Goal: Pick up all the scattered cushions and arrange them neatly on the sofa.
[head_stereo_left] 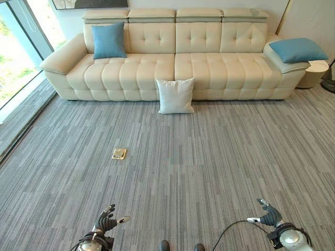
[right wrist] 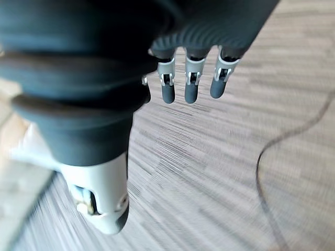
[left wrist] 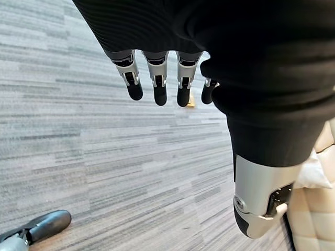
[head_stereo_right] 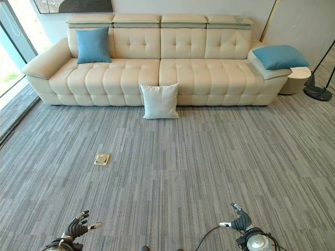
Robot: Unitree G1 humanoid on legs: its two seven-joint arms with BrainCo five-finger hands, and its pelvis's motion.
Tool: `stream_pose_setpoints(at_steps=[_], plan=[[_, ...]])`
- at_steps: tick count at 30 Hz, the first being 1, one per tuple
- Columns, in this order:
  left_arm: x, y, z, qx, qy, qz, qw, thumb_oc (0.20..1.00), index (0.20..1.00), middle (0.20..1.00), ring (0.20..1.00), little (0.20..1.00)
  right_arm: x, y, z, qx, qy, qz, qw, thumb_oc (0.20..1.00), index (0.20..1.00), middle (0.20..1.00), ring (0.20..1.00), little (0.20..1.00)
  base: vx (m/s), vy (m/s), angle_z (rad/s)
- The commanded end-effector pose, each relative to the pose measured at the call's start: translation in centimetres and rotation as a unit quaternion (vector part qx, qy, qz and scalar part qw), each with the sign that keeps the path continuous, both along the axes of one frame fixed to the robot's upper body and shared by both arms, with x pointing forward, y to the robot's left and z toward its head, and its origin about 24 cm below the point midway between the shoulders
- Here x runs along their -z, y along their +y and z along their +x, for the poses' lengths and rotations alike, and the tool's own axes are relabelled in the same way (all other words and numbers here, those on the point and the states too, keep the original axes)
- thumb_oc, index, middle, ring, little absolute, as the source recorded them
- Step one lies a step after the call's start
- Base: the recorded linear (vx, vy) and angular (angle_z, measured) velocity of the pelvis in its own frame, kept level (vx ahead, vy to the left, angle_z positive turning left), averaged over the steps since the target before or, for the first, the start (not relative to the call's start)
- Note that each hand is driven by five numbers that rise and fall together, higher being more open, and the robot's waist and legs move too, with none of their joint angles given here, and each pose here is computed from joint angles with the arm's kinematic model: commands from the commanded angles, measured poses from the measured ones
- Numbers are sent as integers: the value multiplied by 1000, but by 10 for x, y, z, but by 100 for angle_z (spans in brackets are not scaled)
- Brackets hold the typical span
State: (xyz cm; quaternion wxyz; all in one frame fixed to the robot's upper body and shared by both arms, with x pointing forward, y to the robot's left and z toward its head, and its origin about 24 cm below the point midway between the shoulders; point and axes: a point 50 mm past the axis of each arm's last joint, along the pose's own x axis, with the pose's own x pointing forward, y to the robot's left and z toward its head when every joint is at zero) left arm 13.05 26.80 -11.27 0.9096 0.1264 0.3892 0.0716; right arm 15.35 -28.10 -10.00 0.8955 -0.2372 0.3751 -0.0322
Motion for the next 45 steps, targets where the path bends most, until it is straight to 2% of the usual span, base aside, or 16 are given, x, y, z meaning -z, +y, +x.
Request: stream_pose_setpoints(at_steps=[1, 9, 19, 30, 37, 45], plan=[[-9, 1, 19, -1, -37, 5, 999, 1000, 1000, 1000, 1000, 1000, -7, -6, 10, 32, -34, 8, 999, 1000, 1000, 1000, 1000, 1000, 0, 0, 0], [-5, 7, 10, -36, -24, 0, 999, 1000, 1000, 1000, 1000, 1000, -6, -4, 11, 86, -51, 40, 994, 1000, 1000, 1000, 1000, 1000, 5, 9, -1], [-14, 20, 14, -54, -43, 13, 998, 1000, 1000, 1000, 1000, 1000, -15, -7, 24, 83, -70, 31, 994, 1000, 1000, 1000, 1000, 1000, 24, 59, -9], [-22, 27, 18, -61, -64, 19, 996, 1000, 1000, 1000, 1000, 1000, -26, 5, 45, 53, -106, 42, 992, 1000, 1000, 1000, 1000, 1000, 73, 116, -15], [-16, 20, 16, -63, -55, 11, 996, 1000, 1000, 1000, 1000, 1000, -39, 3, 54, 23, -127, 30, 991, 1000, 1000, 1000, 1000, 1000, 310, 43, 18], [-11, 3, 21, -32, -49, 0, 998, 1000, 1000, 1000, 1000, 1000, -31, -6, 33, 36, -101, 25, 994, 1000, 1000, 1000, 1000, 1000, 407, -136, 60]])
